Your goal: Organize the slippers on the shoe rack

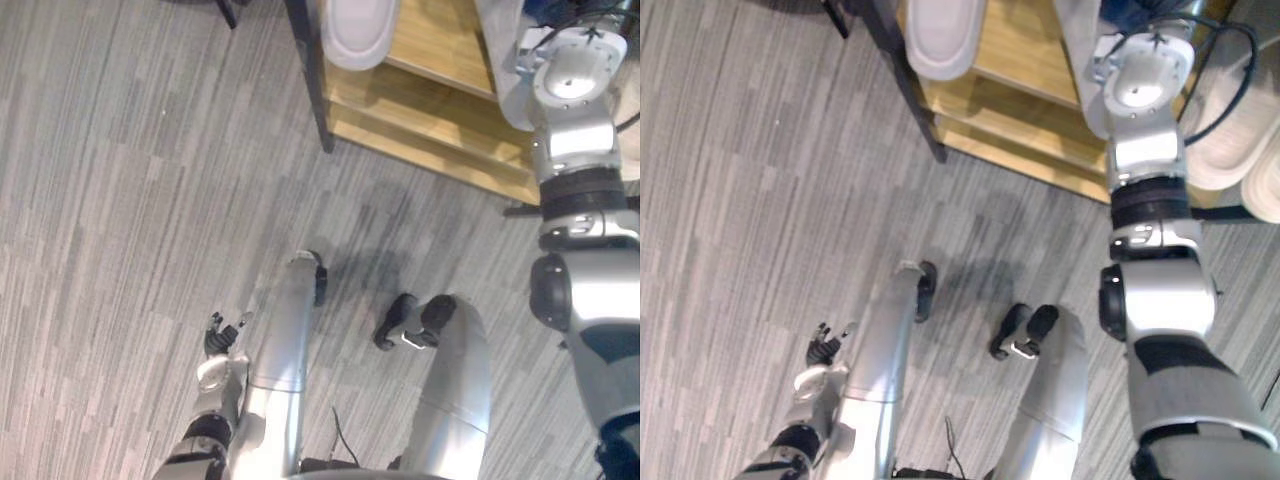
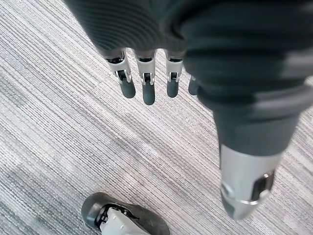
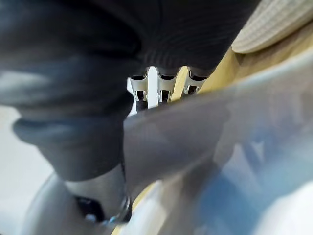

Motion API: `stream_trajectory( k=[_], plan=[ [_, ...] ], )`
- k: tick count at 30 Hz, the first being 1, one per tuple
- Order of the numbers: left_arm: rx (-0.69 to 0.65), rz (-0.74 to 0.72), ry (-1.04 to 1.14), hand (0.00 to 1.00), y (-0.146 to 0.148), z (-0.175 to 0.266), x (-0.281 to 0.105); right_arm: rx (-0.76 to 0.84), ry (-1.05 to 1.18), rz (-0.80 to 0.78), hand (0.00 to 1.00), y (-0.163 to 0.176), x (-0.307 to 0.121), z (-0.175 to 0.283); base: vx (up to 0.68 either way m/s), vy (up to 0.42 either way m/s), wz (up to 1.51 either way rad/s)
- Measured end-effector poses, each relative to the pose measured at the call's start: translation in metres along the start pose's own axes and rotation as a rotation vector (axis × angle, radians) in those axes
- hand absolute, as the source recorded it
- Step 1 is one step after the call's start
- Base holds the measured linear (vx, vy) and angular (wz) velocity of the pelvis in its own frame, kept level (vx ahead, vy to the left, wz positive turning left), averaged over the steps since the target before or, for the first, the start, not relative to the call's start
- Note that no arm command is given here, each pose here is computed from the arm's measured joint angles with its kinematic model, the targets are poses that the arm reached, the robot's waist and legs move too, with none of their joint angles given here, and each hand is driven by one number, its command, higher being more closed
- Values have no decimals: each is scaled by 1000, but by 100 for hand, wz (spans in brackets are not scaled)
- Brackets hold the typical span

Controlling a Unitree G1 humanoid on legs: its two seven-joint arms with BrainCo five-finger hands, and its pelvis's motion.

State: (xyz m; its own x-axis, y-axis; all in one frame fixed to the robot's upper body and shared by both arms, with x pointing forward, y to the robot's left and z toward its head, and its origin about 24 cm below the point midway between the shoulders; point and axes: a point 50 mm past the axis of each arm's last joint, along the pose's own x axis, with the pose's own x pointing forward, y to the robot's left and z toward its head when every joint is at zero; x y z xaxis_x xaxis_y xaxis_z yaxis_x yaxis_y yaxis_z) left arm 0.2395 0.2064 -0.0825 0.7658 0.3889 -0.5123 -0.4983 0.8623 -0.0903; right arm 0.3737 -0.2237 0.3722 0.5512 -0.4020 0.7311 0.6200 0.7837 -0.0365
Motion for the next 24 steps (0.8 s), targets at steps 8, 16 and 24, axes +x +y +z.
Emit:
stream_trajectory(
  k=[8,16,24],
  plan=[
    [-28,17,11,0,2,-1,1,77,48,18,0,8,-4,-3,1,-2,-3],
    [-70,39,33,0,6,-4,1,149,157,172,0,35,-18,-16,-3,1,-2],
    [-78,42,45,0,6,-5,1,8,192,156,0,40,-23,-26,-3,6,-5]
  ],
)
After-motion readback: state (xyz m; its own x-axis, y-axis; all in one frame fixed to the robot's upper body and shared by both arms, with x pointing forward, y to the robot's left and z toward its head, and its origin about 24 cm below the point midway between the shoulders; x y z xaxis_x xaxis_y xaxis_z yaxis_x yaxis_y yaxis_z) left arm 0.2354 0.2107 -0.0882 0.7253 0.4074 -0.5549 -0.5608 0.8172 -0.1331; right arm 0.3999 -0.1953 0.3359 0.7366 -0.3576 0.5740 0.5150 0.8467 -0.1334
